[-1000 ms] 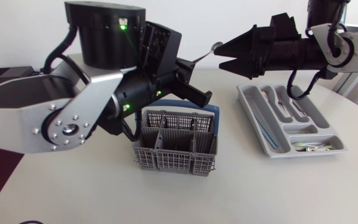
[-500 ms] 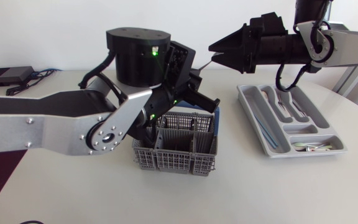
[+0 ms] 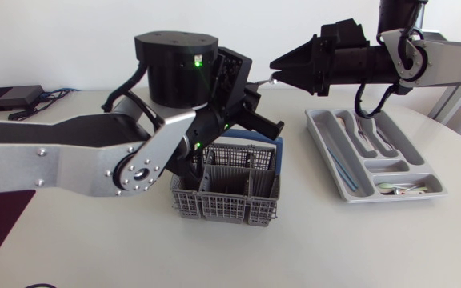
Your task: Sort the cutlery from the basket into the organizer compartments.
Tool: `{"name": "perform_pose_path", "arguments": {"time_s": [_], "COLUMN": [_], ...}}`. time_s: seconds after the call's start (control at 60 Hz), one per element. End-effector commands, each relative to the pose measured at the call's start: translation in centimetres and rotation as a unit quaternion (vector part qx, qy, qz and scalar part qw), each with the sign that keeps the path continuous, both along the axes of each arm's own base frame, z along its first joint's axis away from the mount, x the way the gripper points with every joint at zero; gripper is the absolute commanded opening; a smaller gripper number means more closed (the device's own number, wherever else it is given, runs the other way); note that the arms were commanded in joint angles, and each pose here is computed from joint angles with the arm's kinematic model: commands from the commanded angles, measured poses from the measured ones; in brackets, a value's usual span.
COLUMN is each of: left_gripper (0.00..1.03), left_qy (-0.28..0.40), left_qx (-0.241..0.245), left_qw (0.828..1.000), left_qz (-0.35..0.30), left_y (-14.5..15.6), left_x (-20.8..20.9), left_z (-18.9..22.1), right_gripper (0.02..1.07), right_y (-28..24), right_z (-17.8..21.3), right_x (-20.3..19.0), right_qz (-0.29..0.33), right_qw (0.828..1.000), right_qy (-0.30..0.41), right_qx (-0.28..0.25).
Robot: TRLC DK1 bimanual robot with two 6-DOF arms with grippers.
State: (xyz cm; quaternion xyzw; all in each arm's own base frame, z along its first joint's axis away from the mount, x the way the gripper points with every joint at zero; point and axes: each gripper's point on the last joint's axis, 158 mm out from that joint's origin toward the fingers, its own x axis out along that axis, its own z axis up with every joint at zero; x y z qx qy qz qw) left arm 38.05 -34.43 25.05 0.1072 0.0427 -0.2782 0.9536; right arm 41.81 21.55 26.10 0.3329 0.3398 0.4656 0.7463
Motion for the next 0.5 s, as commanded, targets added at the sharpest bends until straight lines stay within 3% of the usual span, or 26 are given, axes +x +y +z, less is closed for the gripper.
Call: {"name": "perform_pose_path", "arguments": {"time_s": [0.0,0.1,0.483], "left_gripper": [0.04,0.04,0.04], "left_qy": [-0.017,-0.022,-0.034], "left_qx": [-0.001,-0.003,-0.015], "left_qw": [1.000,1.000,0.999], "left_qz": [0.012,0.015,0.013], "left_y": [0.4,0.8,0.7], "left_x": [0.9,1.1,0.9], "left_z": [0.9,1.4,2.8], "right_gripper": [0.47,0.53,0.53], "right_y": [-0.4,-0.5,0.5], "right_z": [0.9,0.5,-0.8], "right_x": [-0.6,-0.5,-0.4], "right_qz": [-0.005,-0.005,0.006], "right_qw": [1.000,1.000,1.000], "right_qy": [-0.001,0.005,0.023], "right_qx": [0.006,0.006,0.006]}}
